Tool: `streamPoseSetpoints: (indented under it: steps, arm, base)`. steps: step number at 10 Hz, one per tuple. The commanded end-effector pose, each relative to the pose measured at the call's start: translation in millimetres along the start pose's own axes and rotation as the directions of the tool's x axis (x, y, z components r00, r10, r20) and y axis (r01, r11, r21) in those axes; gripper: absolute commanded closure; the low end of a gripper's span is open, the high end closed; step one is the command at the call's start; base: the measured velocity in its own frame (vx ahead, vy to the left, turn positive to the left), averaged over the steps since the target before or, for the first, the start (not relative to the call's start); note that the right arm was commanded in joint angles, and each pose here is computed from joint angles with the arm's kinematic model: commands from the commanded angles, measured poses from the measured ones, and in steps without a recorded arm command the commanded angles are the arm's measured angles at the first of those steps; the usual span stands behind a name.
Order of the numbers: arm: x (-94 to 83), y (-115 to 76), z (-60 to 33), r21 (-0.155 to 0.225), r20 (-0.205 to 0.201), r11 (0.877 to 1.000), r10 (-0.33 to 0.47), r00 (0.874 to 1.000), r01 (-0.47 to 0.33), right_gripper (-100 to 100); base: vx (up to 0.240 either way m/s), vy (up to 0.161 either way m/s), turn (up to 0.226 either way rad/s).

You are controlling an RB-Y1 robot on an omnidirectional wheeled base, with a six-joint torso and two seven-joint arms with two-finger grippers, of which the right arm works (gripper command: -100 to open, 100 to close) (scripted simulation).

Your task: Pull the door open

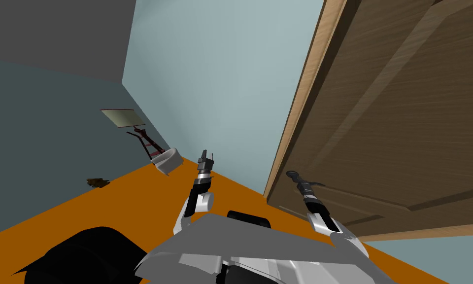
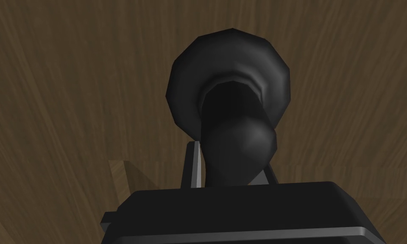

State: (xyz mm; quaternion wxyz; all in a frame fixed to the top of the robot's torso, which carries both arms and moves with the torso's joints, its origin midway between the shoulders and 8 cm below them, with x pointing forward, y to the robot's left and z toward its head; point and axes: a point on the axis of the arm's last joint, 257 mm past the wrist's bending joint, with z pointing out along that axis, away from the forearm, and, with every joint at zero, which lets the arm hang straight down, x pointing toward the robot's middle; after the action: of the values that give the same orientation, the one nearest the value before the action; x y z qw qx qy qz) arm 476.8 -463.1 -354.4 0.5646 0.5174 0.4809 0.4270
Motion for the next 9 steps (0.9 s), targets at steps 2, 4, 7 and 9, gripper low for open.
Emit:
streamPoseSetpoints:
  steps: [2,4,7,9]
  arm:
    - [5.6,0.6,-3.1,-0.004,-0.036,1.000,-0.001,0.999,0.001,100]
    - [10.0,0.9,-5.5,-0.006,-0.066,1.000,-0.001,0.998,0.000,100]
    - [14.4,-1.2,-11.5,-0.005,-0.097,1.000,0.002,0.995,-0.002,100]
    - [15.7,-0.2,-15.1,-0.009,-0.118,1.000,0.000,0.993,-0.001,100]
  base:
    - [-0.228,-0.065,0.098]
    - [-0.212,-0.059,0.101]
    - [-0.155,-0.043,0.060]
    - [-0.204,-0.065,0.088]
